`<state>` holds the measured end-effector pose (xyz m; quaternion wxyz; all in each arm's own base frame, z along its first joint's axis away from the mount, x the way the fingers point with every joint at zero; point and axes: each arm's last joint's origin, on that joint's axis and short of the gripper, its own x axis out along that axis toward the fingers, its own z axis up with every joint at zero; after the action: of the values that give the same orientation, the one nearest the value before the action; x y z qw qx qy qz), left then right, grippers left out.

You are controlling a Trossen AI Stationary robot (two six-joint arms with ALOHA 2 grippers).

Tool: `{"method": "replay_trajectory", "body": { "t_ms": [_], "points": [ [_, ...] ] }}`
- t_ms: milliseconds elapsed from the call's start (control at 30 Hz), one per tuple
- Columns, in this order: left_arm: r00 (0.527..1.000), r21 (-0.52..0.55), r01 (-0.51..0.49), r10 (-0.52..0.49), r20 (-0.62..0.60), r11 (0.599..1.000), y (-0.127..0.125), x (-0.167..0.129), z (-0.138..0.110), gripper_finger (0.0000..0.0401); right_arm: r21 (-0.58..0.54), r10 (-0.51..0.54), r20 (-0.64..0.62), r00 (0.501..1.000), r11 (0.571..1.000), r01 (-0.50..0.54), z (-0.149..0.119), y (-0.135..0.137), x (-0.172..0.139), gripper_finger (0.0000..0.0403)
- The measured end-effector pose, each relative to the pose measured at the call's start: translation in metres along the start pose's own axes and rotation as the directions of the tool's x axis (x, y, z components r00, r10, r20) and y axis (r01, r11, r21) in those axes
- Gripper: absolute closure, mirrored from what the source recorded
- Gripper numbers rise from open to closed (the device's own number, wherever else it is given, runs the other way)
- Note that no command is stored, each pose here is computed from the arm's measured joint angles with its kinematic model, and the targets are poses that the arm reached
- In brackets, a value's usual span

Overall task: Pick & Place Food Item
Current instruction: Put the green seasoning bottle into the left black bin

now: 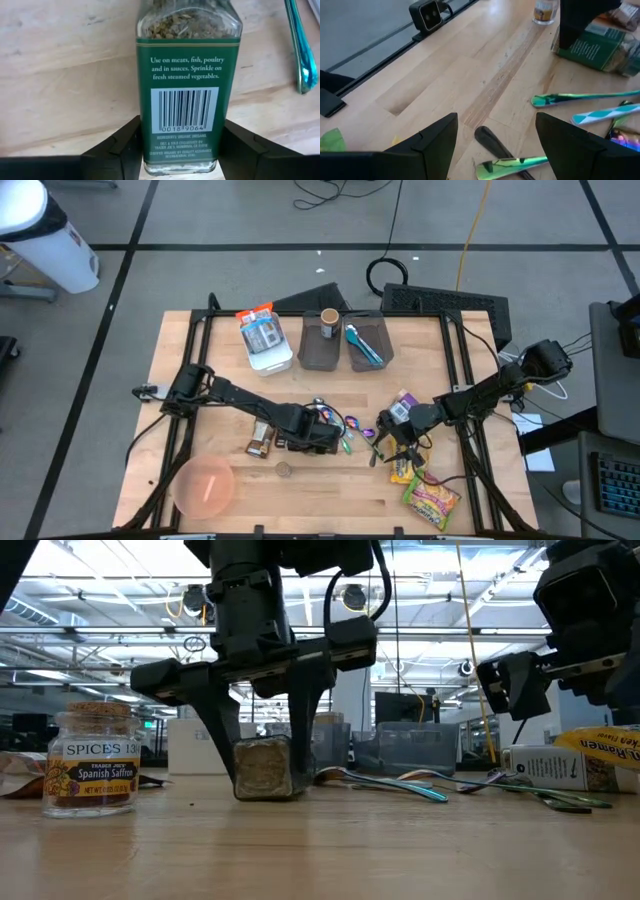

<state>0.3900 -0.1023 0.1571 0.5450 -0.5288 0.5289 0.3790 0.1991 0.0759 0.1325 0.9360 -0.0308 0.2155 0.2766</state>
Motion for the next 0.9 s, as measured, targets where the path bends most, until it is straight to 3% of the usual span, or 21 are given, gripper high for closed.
{"method": "replay_trajectory", "body": {
  "t_ms": [233, 467, 733, 900],
  "points": [
    [0.992, 0.161, -0.097, 0.083, 0.093, 0.982, 0.012, -0.008, -0.008, 0.0196, -0.015, -0.012, 0.085, 0.996, 1.000, 0.013, 0.008, -0.002, -0.001, 0.0140],
    [0.959, 0.221, -0.191, 0.133, 0.251, 0.957, 0.036, -0.051, -0.031, 0.0196, 0.039, -0.099, 0.185, 0.978, 0.995, 0.093, 0.018, -0.021, -0.009, 0.0140],
    [0.858, 0.284, -0.027, -0.124, 0.499, 0.959, 0.045, -0.097, -0.059, 0.0196, 0.119, -0.156, 0.246, 0.957, 0.984, 0.130, 0.023, -0.034, -0.015, 0.0140],
    [0.755, 0.407, 0.057, -0.306, 0.580, 0.912, 0.032, -0.099, -0.072, 0.0196, 0.086, -0.098, 0.364, 0.926, 0.994, 0.071, 0.035, -0.032, -0.019, 0.0140]
  ]
}}
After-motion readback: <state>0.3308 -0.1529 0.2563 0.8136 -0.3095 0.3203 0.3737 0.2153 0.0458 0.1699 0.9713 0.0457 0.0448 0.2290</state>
